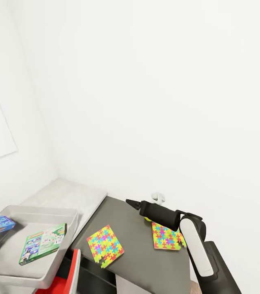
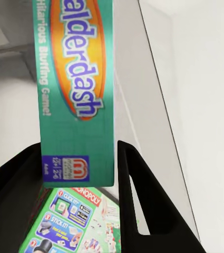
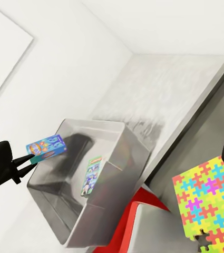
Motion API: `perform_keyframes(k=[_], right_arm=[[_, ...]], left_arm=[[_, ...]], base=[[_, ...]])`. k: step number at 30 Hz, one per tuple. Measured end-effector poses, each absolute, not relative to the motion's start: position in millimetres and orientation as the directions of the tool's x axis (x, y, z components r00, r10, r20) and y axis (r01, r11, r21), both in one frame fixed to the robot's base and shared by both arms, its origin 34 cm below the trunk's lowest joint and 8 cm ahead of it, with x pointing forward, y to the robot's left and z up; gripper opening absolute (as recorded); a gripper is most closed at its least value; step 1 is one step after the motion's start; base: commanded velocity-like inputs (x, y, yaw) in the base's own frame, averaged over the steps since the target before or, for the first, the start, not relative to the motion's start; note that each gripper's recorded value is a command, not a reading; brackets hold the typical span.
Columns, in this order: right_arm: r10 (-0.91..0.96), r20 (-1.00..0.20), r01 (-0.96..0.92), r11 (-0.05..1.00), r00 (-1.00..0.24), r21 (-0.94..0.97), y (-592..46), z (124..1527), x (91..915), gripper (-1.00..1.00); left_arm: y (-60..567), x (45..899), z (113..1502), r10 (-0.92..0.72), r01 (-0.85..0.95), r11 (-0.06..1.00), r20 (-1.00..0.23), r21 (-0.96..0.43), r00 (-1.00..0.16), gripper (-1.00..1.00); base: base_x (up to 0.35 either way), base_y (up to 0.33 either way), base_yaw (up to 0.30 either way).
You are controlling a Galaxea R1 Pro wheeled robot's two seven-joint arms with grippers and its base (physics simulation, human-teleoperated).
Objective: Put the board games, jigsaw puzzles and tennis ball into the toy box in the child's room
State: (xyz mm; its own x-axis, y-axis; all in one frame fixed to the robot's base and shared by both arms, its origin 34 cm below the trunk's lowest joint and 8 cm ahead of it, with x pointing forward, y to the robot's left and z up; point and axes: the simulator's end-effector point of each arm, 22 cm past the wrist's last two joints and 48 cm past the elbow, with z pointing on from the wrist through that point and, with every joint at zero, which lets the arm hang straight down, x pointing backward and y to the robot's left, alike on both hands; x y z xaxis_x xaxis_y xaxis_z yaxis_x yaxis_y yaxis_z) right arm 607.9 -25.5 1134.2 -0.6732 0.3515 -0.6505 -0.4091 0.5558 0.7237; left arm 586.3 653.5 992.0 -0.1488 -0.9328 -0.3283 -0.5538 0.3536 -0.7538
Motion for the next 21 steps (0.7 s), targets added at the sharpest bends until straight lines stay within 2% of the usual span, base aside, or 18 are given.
perform_keyframes(k=[5,13,21], right_arm=[[0.352,-0.651,-0.409,0.556,-0.673,0.724,-25,1134,608,1.0],[0.352,-0.652,-0.411,0.556,-0.672,0.723,-25,1135,608,1.0],[0.352,-0.652,-0.411,0.556,-0.672,0.723,-25,1135,608,1.0]], left_arm=[[653,587,993,-0.933,-0.549,0.353,-0.327,-0.757,-0.149,-1.0],[651,590,997,-0.933,-0.53,0.355,-0.327,-0.77,-0.15,-1.0],[644,597,1008,-0.931,-0.475,0.363,-0.328,-0.801,-0.158,-1.0]], base=[[-0.003,0.004,0.016],[0.0,0.0,0.155],[0.0,0.0,0.021]])
